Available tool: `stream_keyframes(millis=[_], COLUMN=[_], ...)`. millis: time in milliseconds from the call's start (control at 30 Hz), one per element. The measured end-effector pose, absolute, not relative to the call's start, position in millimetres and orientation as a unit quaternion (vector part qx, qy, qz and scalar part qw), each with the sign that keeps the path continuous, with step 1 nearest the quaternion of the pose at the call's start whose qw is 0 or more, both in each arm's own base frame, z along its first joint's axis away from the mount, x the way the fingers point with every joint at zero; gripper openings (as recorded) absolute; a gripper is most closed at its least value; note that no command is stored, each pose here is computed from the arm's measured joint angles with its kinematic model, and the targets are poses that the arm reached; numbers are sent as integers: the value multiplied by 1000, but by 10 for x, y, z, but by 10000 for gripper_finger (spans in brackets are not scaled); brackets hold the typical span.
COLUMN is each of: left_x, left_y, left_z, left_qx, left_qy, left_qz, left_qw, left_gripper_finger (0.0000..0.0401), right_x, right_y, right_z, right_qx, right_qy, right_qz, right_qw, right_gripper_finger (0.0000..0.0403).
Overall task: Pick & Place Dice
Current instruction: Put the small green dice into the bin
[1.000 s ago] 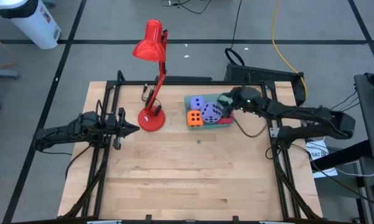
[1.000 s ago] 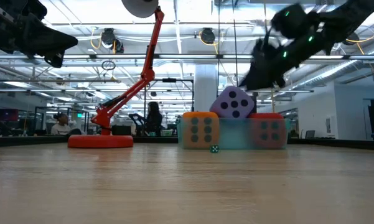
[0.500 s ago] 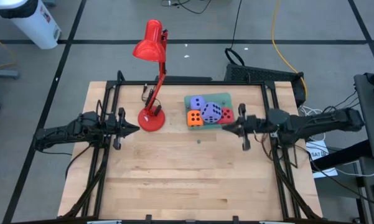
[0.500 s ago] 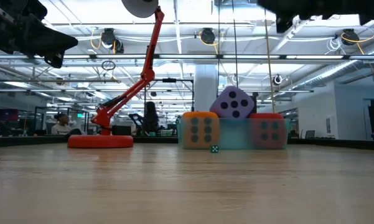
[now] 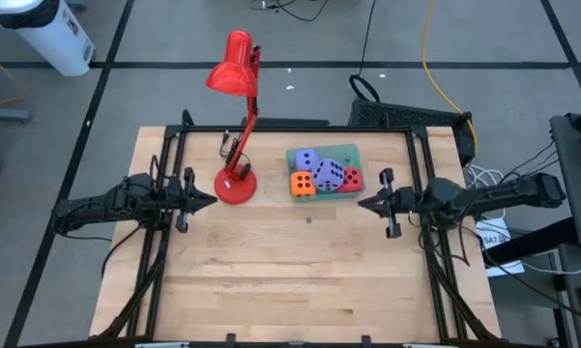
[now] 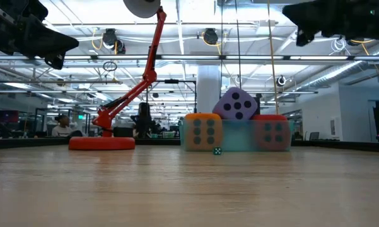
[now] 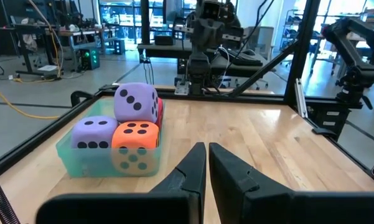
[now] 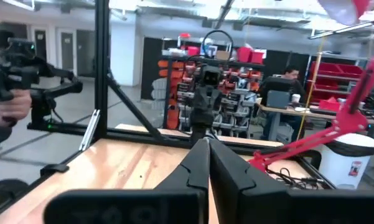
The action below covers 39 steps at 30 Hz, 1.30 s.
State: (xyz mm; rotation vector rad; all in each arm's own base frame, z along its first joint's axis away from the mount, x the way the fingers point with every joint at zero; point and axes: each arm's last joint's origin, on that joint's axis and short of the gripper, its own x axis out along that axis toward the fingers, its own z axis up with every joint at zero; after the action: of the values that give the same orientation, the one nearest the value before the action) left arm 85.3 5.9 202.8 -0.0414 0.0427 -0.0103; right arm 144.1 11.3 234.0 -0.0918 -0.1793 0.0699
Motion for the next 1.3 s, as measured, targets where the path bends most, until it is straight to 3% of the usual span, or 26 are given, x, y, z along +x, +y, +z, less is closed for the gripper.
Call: stream_keyframes(millis=[333, 433, 700, 900, 1300], left_x=[852, 853, 995, 1384, 2563], left_y=[56, 55, 19, -102, -559], left_z=[2018, 2017, 2020, 2045, 2084], left_qx=[-31, -38, -97, -86, 32], left_qy=[27, 27, 47, 63, 169], left_qz=[-9, -11, -53, -66, -27], left_qw=[999, 999, 993, 992, 985], left_gripper_finger=[28, 28, 18, 4, 8], right_x=[1203, 1176, 1190, 1220, 1242], right_y=[55, 53, 11, -41, -39], right_z=[1972, 2023, 1992, 1941, 1914], right_qx=[-6, -4, -6, 17, 23], right_qy=[-131, -169, -151, -126, -115], right_qz=[21, 19, -55, -147, -145], right_qw=[991, 985, 987, 981, 982], right_gripper_finger=[2, 1, 1, 4, 4])
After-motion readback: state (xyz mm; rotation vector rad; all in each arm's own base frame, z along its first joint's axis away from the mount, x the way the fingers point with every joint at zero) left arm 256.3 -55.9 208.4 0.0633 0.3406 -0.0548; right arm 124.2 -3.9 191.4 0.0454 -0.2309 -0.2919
